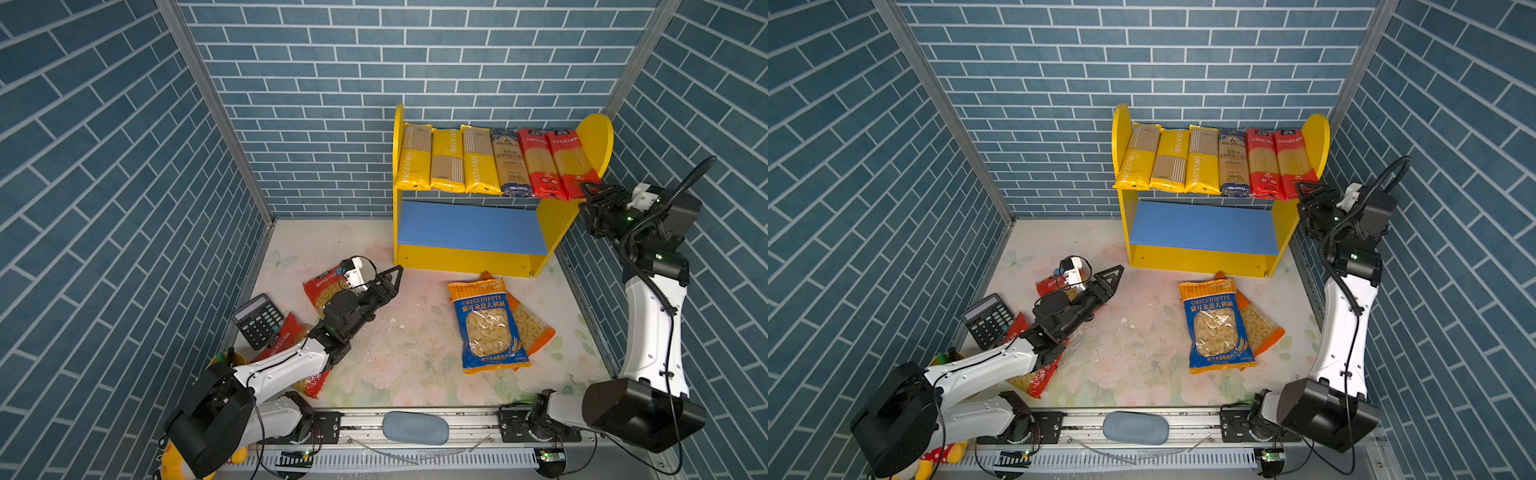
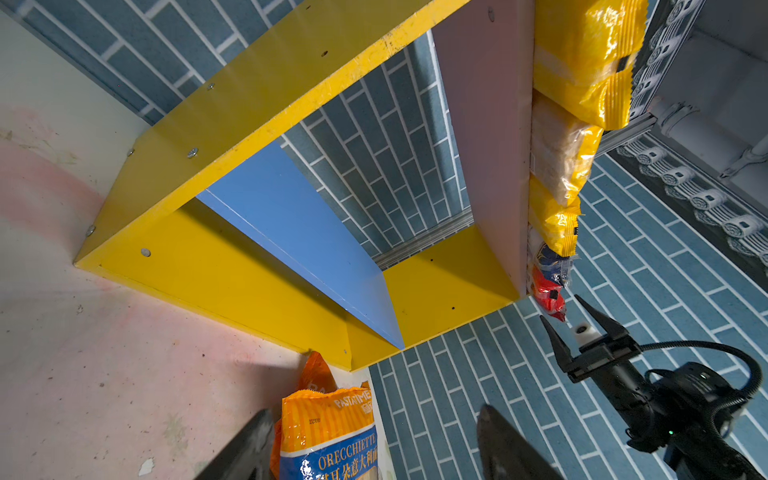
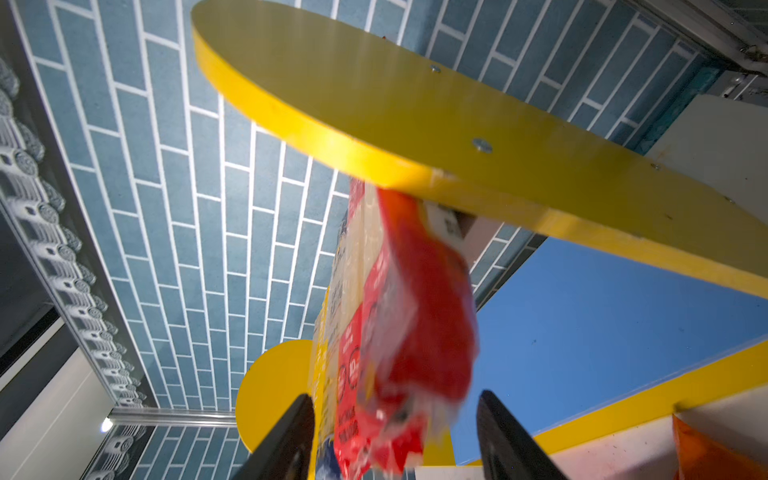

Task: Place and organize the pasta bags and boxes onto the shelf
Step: 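Stand the pack beside the other red pack and open the right gripper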

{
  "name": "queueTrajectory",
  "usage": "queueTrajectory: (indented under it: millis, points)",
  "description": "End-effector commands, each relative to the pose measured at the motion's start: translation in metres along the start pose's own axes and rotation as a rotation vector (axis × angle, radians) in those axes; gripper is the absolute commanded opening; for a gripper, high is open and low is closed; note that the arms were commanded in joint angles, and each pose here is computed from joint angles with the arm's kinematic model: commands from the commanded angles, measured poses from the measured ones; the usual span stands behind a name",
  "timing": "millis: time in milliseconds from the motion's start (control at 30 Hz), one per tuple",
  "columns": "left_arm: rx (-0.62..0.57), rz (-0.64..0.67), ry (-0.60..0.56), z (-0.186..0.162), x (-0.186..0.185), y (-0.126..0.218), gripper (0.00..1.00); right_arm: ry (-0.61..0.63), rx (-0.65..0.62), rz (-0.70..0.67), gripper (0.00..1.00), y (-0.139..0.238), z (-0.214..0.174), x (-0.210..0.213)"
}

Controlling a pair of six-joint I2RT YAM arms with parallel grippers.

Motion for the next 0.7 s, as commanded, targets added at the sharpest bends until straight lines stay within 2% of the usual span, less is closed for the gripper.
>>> queueTrajectory:
  millis: [0,100,200,300,433,667]
  points:
    - [0.059,0.037,-0.092,-0.001,-0.007,-0.004,0.77,0.027,0.019,-0.002,0.64,0.020,-0.022,-0.009]
    - [0.179,0.181,-0.241,-0.004,-0.004,-0.004,0.77,0.033,0.049,-0.030,0.64,0.033,-0.042,-0.023]
    - [0.281,0.277,-0.321,-0.010,0.005,-0.003,0.77,0.057,0.107,-0.073,0.64,0.043,-0.065,-0.042]
    - [0.347,0.303,-0.324,-0.021,0.014,-0.003,0.77,0.051,0.157,-0.118,0.64,0.052,-0.088,-0.069]
    - [0.379,0.311,-0.310,-0.037,0.020,-0.005,0.77,0.039,0.221,-0.180,0.63,0.058,-0.120,-0.103]
    - [0.431,0.369,-0.327,-0.058,0.032,-0.012,0.76,0.093,0.474,-0.298,0.59,0.034,-0.213,-0.158]
Point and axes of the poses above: each gripper's point midway between its finger pads, its own y axis back along the fingers, its own x axis along the line the jaws close on, z = x × y, the point moved 8 cm from there along y, back along the fingers
